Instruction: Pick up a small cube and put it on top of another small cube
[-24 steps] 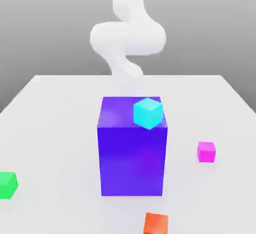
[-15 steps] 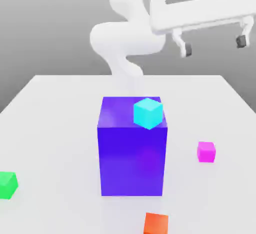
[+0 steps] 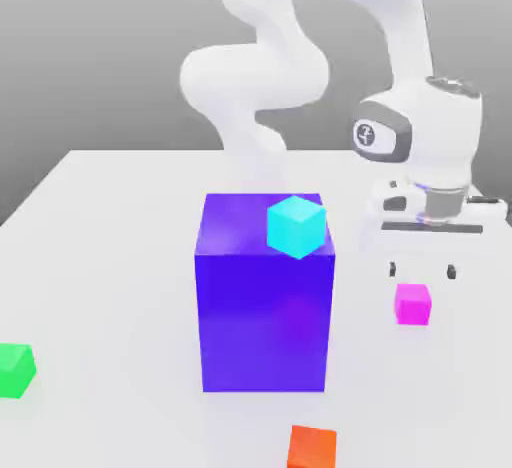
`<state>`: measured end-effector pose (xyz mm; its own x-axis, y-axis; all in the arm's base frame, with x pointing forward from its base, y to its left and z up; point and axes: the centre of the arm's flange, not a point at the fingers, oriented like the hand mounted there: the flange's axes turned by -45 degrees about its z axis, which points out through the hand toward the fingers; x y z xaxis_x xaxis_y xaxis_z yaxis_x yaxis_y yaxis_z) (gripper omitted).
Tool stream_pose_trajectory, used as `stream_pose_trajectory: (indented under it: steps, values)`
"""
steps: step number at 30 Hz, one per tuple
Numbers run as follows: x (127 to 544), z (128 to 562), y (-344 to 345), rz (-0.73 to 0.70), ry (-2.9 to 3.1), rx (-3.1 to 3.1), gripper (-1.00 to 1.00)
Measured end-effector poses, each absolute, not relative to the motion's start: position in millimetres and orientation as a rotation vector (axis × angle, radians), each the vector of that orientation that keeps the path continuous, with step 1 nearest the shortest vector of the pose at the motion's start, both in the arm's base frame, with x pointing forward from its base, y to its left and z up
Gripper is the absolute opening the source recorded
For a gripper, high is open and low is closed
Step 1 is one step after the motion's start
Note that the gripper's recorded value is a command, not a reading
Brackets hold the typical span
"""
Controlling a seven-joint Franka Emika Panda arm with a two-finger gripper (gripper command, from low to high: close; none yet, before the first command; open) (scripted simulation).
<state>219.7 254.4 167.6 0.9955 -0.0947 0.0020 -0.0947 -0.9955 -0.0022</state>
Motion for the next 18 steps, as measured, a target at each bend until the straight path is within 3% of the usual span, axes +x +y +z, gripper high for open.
stream_pose_trajectory:
  steps: [4, 5, 12, 18]
  values:
    - [217, 134, 254, 0.003, 0.147, -3.136, 0.0]
    - [217, 128, 253, 0.003, 0.147, -3.136, -1.0]
    - [217, 128, 253, 0.0, 0.146, -3.136, -1.0]
    - [218, 172, 255, -0.004, 0.144, -3.138, -1.0]
